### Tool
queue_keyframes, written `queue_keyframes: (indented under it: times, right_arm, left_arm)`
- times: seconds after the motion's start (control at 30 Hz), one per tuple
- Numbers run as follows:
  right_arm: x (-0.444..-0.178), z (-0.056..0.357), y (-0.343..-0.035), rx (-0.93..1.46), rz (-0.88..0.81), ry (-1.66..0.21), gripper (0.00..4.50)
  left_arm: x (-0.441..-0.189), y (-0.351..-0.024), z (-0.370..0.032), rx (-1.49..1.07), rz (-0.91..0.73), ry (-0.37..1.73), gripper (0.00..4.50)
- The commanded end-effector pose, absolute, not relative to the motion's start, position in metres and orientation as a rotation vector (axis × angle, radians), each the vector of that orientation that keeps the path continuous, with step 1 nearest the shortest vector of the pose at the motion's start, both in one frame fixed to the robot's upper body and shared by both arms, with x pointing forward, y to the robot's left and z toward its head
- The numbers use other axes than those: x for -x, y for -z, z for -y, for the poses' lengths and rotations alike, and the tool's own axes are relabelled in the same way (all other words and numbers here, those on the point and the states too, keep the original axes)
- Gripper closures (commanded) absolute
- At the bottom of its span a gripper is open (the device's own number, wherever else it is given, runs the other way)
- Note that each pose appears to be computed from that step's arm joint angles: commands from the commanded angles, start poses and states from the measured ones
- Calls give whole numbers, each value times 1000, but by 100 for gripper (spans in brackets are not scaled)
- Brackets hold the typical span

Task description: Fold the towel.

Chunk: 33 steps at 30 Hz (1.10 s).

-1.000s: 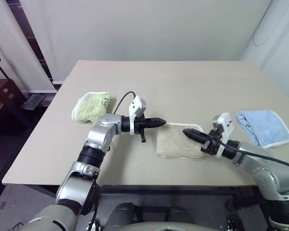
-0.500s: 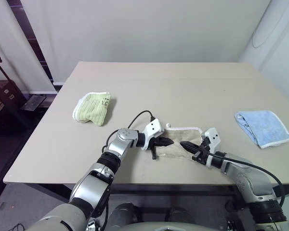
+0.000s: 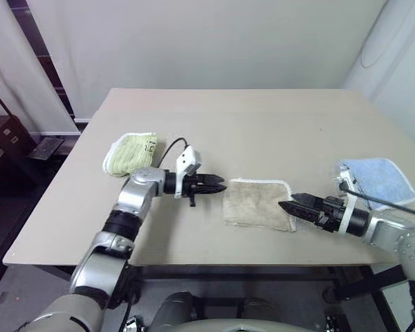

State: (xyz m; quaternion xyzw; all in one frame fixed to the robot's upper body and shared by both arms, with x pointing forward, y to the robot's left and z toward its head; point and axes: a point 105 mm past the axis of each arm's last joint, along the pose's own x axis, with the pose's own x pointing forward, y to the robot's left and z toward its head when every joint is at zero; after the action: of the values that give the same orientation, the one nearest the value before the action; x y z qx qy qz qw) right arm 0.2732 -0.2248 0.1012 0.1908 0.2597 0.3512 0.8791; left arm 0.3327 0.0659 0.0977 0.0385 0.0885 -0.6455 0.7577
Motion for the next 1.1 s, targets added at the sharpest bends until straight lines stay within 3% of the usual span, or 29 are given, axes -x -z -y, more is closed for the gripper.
queue_keyframes:
  times: [0.03, 0.23, 0.47, 0.83, 0.9, 1.1]
  right_arm:
    - [-283, 236, -107, -477, -582, -710, 4]
    - [-282, 230, -93, -564, -701, -739, 4]
    - [-280, 206, -71, -614, -802, -823, 4]
    - [-291, 177, -58, -633, -853, -878, 4]
    - [-293, 180, -53, -635, -868, -851, 55]
    - [-297, 191, -54, -655, -858, -789, 275]
  left_arm:
    - [-323, -121, -86, -71, -122, 1418, 319]
    - [-296, -122, -116, -60, -42, 1428, 319]
    - [-261, -97, -143, -84, -174, 1467, 319]
    - [-280, -117, -106, -94, -143, 1450, 319]
    - [-284, -122, -99, -104, -141, 1453, 319]
    - [-277, -138, -79, -124, -136, 1460, 319]
